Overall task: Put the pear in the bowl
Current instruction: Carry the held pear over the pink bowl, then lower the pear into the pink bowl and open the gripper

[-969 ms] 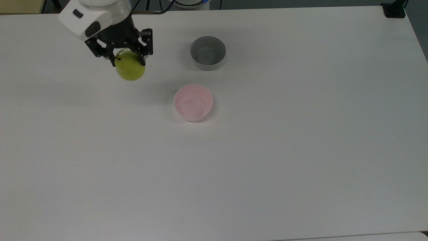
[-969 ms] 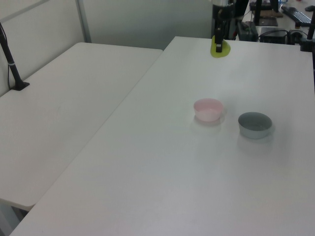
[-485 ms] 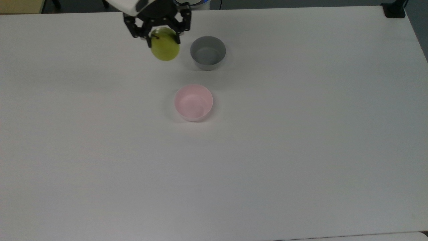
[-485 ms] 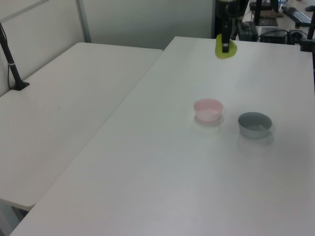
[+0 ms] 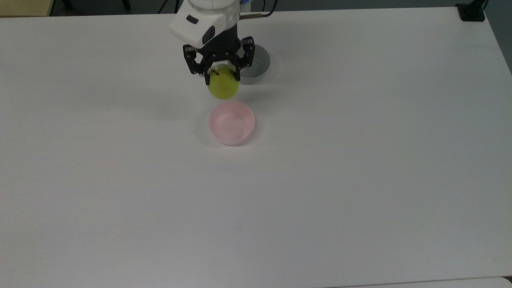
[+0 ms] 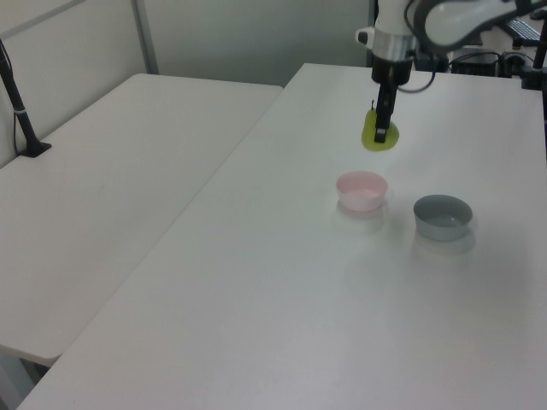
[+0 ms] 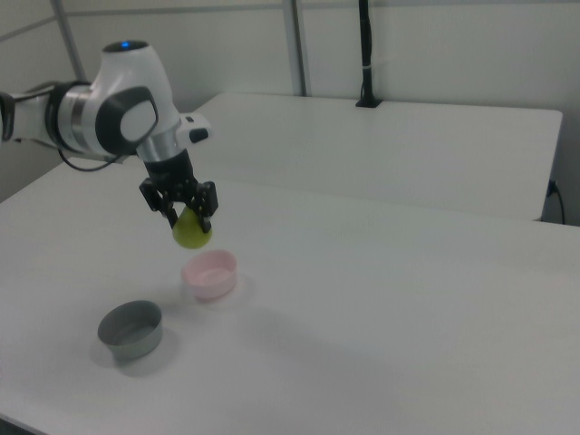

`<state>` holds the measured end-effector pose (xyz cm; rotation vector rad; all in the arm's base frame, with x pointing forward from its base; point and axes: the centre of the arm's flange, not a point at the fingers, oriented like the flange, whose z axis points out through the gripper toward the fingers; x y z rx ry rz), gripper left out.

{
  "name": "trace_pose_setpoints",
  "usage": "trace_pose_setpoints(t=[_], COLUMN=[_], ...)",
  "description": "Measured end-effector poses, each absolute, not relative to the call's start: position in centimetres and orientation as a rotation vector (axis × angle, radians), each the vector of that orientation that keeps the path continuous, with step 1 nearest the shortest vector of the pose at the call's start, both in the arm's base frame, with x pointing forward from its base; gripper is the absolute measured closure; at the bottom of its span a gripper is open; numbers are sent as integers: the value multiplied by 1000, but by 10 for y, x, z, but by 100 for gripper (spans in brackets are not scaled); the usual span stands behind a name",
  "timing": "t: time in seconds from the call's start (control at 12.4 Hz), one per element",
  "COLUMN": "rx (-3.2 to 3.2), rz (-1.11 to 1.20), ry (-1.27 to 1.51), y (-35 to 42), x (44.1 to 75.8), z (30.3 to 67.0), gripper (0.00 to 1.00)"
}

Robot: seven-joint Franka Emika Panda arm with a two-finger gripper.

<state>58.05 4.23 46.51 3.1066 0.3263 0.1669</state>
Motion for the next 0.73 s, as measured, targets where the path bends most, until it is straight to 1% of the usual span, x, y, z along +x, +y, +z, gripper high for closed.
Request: trace_pose_setpoints(t=[0.16,0.32,0.73], rx=[3097,3091,3070], rz=[236,270,339], ry=[338,347,346], y=[46,50,68], x=[578,582,599], z=[432,406,359], gripper=[32,32,32])
